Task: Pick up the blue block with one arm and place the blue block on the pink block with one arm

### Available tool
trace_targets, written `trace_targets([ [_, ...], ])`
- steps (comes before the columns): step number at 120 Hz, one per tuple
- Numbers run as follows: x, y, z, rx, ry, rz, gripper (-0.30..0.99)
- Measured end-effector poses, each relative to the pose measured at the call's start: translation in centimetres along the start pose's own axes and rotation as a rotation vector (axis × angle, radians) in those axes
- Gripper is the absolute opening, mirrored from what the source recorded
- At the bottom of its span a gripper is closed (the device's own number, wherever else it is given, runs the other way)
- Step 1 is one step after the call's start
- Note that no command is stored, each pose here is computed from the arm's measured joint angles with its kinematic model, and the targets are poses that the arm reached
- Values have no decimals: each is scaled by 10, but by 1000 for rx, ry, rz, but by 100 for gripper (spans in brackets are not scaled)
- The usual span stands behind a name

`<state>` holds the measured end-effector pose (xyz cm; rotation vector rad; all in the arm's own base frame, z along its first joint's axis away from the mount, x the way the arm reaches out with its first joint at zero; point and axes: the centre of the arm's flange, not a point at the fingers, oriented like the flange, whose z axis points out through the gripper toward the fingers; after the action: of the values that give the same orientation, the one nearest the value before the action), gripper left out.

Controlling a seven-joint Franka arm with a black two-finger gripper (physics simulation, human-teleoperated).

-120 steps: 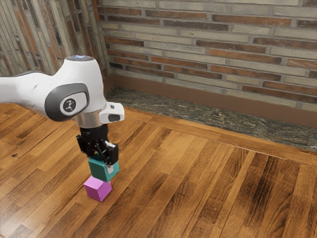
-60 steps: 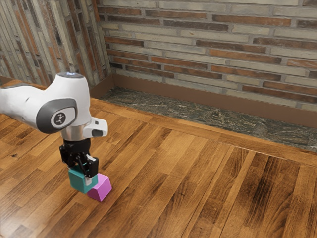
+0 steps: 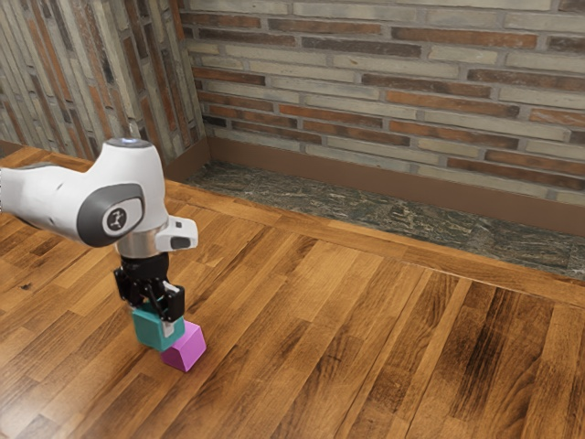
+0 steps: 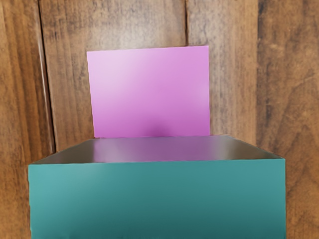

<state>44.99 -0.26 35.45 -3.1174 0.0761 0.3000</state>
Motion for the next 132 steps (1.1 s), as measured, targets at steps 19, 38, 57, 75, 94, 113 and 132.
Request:
trace_targets([
  [19, 12, 3, 1, -31, 16, -14, 41],
  [38, 14, -4, 1, -45, 25, -35, 41],
  [57, 21, -9, 3, -50, 25, -47, 41],
  [75, 26, -6, 5, -48, 24, -40, 41],
  [94, 27, -10, 9, -50, 16, -46, 41],
  [113, 27, -11, 10, -51, 16, -46, 49],
  [132, 30, -8, -1, -49, 38, -37, 59],
])
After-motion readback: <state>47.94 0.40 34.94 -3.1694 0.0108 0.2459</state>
